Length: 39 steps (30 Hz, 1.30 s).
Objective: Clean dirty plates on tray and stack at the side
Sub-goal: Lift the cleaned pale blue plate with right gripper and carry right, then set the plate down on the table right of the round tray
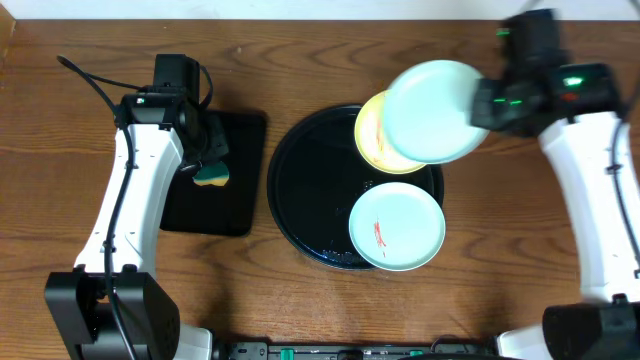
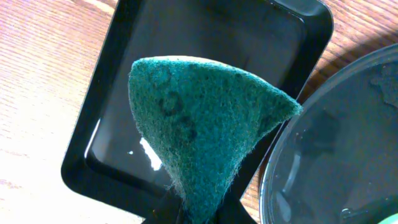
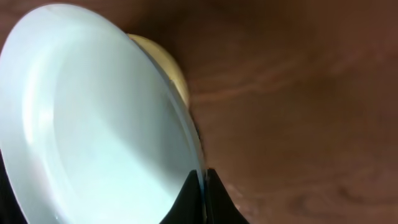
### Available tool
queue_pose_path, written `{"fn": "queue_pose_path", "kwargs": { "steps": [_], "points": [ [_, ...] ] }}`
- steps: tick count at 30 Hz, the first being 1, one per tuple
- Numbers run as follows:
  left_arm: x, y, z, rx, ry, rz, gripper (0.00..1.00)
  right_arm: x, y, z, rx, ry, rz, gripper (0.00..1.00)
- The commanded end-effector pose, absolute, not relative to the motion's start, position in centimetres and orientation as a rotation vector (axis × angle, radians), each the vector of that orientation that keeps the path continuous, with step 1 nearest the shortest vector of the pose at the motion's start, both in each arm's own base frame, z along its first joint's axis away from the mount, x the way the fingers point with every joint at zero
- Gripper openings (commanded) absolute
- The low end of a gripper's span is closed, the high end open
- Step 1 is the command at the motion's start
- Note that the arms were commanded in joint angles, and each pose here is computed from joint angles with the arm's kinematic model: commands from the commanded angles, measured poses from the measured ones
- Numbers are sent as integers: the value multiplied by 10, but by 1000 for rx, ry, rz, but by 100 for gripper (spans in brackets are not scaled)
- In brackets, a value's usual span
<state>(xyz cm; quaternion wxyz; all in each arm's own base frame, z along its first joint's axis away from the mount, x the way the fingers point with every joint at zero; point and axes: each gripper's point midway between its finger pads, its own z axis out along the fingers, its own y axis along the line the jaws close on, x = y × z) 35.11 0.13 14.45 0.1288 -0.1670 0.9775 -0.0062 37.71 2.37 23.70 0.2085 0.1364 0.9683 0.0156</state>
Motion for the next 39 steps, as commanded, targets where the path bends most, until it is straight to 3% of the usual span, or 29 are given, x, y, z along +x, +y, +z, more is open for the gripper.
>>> {"fn": "queue_pose_path", "kwargs": {
  "steps": [1, 7, 12, 28, 35, 39],
  "points": [
    [350, 2, 140, -464, 2859, -10, 7, 370, -14, 243, 508, 2689, 102, 1],
    [350, 2, 140, -464, 2858, -10, 7, 347, -95, 222, 836, 2675, 35, 1],
    [350, 2, 140, -465, 2858, -9, 8, 322, -131, 171, 1040, 2701, 14, 1],
    [350, 2, 140, -464, 2858, -9, 8, 313, -112, 28, 999, 2663, 142, 2],
    [350, 2, 140, -464, 2858, -9, 7, 311, -109, 25, 997, 2667, 151, 18],
    [350, 2, 140, -464, 2858, -9, 7, 320, -89, 50, 896, 2710, 322, 28]
  ]
}}
